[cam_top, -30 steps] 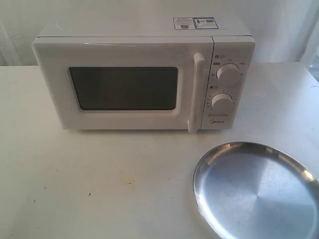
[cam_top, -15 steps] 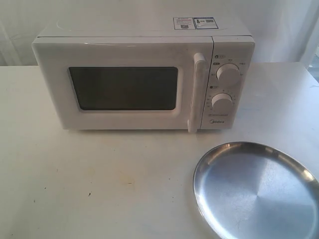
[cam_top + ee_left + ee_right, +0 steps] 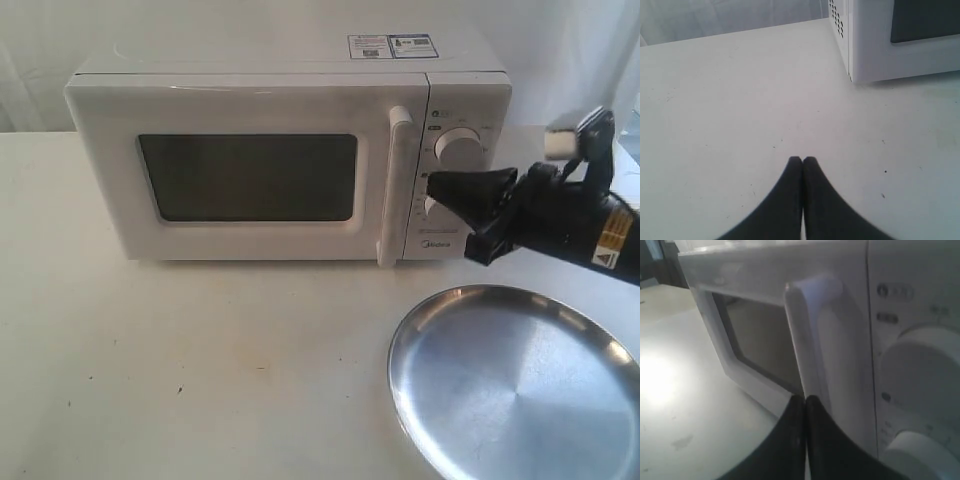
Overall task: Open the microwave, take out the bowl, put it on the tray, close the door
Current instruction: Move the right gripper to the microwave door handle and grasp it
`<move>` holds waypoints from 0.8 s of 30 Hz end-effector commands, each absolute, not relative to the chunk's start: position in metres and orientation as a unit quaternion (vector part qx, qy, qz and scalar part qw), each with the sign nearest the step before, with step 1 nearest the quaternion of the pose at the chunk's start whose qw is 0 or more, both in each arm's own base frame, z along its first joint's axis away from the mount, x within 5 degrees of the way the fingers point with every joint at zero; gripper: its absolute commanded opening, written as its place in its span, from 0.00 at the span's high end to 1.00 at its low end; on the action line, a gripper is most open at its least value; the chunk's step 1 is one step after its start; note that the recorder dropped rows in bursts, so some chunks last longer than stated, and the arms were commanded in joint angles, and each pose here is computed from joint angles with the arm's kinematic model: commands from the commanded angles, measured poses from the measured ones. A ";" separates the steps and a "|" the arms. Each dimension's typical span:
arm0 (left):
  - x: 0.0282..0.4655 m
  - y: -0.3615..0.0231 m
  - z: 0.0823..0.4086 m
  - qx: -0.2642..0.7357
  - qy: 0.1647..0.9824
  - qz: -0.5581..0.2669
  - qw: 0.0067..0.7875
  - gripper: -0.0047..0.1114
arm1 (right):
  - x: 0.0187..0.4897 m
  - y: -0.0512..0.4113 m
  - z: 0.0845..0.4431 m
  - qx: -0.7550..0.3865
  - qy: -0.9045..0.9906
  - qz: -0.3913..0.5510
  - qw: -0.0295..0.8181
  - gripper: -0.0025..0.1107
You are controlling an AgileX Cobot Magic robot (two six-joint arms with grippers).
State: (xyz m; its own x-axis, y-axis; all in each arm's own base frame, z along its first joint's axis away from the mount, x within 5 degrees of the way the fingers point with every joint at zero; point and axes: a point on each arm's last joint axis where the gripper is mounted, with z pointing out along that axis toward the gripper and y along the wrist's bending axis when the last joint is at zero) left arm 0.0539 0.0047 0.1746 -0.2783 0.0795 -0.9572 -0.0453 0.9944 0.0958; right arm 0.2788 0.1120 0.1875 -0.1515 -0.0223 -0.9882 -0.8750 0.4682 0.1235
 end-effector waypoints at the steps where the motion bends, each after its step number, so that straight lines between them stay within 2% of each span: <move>1: 0.054 0.005 0.174 0.009 0.798 0.049 0.600 0.96 | 0.285 0.113 0.159 -0.366 0.649 0.366 0.557 0.98; 4: 0.054 0.005 0.174 0.009 0.798 0.049 0.600 0.96 | 0.287 0.113 0.153 -0.382 0.641 0.355 0.563 0.92; 6: 0.054 0.005 0.174 0.009 0.798 0.049 0.600 0.96 | 0.287 0.114 0.153 -0.390 0.637 0.356 0.562 0.81; 9: 0.054 0.005 0.174 0.009 0.798 0.049 0.600 0.96 | 0.287 0.118 0.154 -0.391 0.634 0.358 0.563 0.57; 11: 0.054 0.005 0.174 0.009 0.798 0.049 0.600 0.96 | 0.287 0.124 0.156 -0.384 0.633 0.359 0.569 0.51; 20: 0.054 0.005 0.174 0.009 0.798 0.049 0.600 0.96 | 0.295 0.157 0.160 -0.426 0.636 0.327 0.554 0.61; 22: 0.054 0.005 0.174 0.009 0.798 0.049 0.600 0.96 | 0.296 0.158 0.161 -0.428 0.634 0.327 0.555 0.70; 24: 0.054 0.005 0.174 0.009 0.798 0.049 0.600 0.96 | 0.295 0.158 0.161 -0.432 0.633 0.328 0.553 0.84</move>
